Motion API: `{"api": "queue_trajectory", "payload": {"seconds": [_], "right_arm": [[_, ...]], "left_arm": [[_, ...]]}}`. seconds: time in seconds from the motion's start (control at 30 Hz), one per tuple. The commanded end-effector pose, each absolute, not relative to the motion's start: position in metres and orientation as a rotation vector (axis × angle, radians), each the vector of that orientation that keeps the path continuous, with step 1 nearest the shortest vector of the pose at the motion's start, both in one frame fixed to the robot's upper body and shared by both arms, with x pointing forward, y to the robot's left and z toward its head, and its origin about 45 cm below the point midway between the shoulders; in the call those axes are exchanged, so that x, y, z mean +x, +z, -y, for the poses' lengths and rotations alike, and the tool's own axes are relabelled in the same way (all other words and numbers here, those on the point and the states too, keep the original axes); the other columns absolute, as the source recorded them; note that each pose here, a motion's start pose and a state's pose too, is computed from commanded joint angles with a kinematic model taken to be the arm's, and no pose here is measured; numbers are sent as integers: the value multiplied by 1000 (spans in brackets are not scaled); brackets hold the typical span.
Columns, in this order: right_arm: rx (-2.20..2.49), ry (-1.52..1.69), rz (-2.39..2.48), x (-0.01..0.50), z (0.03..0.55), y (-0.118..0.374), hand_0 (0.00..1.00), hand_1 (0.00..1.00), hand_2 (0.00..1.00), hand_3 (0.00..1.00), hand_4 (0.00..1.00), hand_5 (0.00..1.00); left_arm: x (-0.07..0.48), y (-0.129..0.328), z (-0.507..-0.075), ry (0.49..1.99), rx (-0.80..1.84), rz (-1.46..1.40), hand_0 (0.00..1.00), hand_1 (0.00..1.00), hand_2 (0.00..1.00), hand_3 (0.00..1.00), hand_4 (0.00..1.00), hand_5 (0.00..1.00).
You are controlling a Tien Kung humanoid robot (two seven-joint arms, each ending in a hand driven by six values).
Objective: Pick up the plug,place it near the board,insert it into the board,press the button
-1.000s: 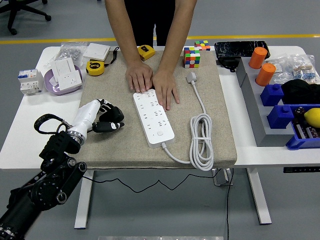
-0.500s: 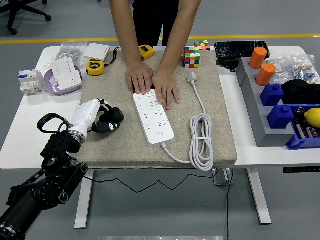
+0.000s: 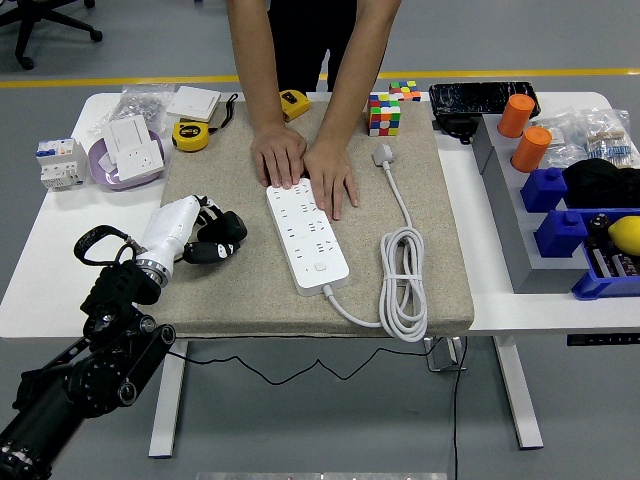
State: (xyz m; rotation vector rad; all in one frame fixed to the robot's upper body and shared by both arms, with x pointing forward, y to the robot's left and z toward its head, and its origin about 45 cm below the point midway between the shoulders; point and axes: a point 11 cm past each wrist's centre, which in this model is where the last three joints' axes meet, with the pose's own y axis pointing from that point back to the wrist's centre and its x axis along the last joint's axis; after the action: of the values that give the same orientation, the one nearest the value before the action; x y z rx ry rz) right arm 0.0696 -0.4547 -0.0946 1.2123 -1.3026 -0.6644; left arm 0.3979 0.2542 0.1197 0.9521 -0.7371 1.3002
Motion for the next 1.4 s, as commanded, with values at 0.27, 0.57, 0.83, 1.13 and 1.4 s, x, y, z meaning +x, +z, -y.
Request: {"api": "queue_trajectory", "payload": {"seconds": [0.27, 0.57, 0.83, 1.13, 1.4], "right_arm": [[1213, -666, 1307, 70, 454, -95, 951, 896, 845, 847, 998, 951], [1214, -666, 1314, 73, 454, -94, 951, 897, 845, 847, 998, 952], [1214, -664, 1316, 74, 455, -94, 951, 895, 845, 848, 998, 953], [1215, -659, 1317, 77, 456, -93, 951, 895, 845, 848, 998, 953], [1211, -654, 1315, 77, 458, -92, 951, 895, 845, 848, 998, 953]], "left_arm": [[402, 131, -248, 1299, 901, 741, 473, 465, 408, 434, 639, 231], [412, 164, -227, 1236, 787, 786, 469, 468, 402, 424, 609, 225], [416, 182, -193, 1110, 734, 882, 468, 463, 397, 423, 589, 207], [413, 172, -162, 931, 764, 989, 468, 462, 398, 421, 589, 206], [420, 164, -176, 922, 817, 1004, 470, 464, 398, 422, 587, 205]]}}
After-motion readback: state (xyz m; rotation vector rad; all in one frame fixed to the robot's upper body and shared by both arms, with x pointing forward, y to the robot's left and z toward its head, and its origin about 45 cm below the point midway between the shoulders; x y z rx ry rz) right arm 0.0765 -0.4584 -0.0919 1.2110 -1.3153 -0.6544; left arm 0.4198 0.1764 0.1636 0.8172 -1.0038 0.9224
